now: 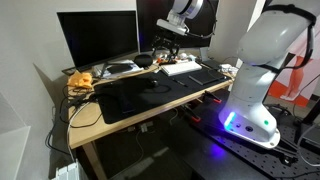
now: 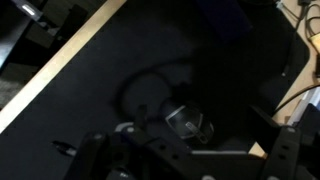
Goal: Move the blue object to the left.
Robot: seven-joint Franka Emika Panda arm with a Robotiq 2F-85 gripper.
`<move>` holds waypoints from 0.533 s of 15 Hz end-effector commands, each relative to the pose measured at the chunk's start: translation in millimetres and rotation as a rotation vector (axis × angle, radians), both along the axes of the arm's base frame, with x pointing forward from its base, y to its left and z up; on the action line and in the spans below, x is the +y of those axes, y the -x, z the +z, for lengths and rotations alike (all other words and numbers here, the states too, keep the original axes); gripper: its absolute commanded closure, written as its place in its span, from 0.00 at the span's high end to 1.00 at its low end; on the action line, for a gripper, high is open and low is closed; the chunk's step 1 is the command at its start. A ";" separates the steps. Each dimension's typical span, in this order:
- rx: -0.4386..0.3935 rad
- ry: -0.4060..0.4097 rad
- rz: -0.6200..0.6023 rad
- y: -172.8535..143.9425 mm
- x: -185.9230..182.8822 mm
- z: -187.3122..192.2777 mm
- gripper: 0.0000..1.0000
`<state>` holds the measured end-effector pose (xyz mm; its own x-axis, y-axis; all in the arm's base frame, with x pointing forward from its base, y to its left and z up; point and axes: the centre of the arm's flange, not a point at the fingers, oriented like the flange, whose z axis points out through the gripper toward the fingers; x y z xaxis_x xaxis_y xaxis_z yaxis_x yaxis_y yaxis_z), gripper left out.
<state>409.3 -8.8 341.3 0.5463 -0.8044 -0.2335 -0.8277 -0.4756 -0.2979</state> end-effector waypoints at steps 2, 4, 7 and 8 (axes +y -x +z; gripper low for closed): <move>0.151 0.150 0.086 11.3 -24.3 8.9 1.00; 0.219 0.217 0.155 16.3 -37.5 7.9 1.00; 0.263 0.290 0.305 24.9 -53.9 4.6 1.00; 0.261 0.303 0.376 28.0 -59.8 2.7 1.00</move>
<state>388.3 -54.0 336.8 0.6732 -0.7156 -0.1861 -0.7200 -0.6918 0.0553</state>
